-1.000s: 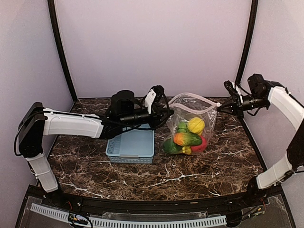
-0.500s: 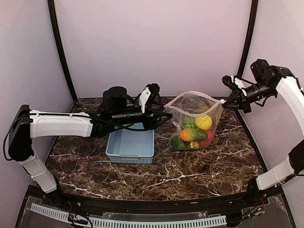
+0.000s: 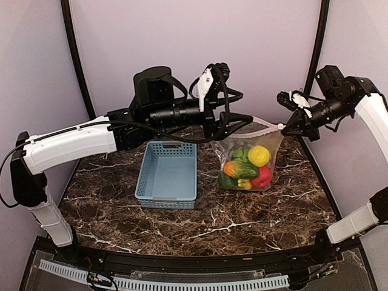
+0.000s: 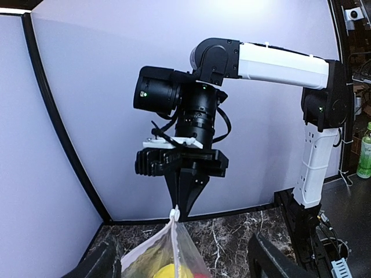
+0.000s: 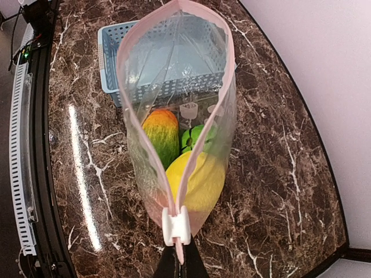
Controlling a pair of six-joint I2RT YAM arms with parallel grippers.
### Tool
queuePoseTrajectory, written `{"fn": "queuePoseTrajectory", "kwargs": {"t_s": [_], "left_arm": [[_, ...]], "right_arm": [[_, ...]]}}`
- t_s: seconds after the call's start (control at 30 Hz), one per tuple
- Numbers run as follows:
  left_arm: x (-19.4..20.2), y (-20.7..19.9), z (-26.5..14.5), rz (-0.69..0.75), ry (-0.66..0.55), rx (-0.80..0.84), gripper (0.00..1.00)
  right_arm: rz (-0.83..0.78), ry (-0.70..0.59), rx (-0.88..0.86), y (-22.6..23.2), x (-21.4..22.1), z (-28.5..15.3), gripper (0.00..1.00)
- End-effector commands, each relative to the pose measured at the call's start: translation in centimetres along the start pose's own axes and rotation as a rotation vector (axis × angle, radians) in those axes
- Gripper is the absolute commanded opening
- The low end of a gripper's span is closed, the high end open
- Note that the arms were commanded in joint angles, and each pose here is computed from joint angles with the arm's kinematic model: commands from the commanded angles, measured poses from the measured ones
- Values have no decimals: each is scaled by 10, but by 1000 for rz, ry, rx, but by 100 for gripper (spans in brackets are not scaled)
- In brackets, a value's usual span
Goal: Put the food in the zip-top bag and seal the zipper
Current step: Pass from the left arm to the right, then hold the zipper from the zipper food storage bag.
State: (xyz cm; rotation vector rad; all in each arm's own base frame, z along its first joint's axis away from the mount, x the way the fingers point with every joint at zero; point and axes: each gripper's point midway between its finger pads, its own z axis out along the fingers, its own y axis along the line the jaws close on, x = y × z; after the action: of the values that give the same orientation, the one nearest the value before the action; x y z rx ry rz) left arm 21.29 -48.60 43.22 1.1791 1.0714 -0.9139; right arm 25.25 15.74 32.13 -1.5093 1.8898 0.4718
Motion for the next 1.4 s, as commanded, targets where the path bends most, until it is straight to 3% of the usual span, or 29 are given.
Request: {"fn": "queuePoseTrajectory", "kwargs": {"t_s": [0.0, 0.23, 0.57, 0.7, 0.9, 1.37], "left_arm": [[26, -6, 30, -1, 70, 110, 73], [36, 1, 74, -38, 34, 137, 70], [38, -6, 97, -84, -10, 174, 67], [39, 2, 104, -97, -11, 134, 63], [42, 5, 111, -128, -13, 126, 44], [52, -1, 119, -182, 6, 157, 36]], "right_arm": [[12, -23, -6, 19, -16, -23, 0], [-11, -38, -38, 31, -19, -29, 0], [-19, -14, -55, 41, -13, -25, 0], [-18, -20, -58, 44, -13, -26, 0], [-4, -42, -69, 44, -18, -24, 0], [35, -45, -41, 34, -20, -19, 0]]}}
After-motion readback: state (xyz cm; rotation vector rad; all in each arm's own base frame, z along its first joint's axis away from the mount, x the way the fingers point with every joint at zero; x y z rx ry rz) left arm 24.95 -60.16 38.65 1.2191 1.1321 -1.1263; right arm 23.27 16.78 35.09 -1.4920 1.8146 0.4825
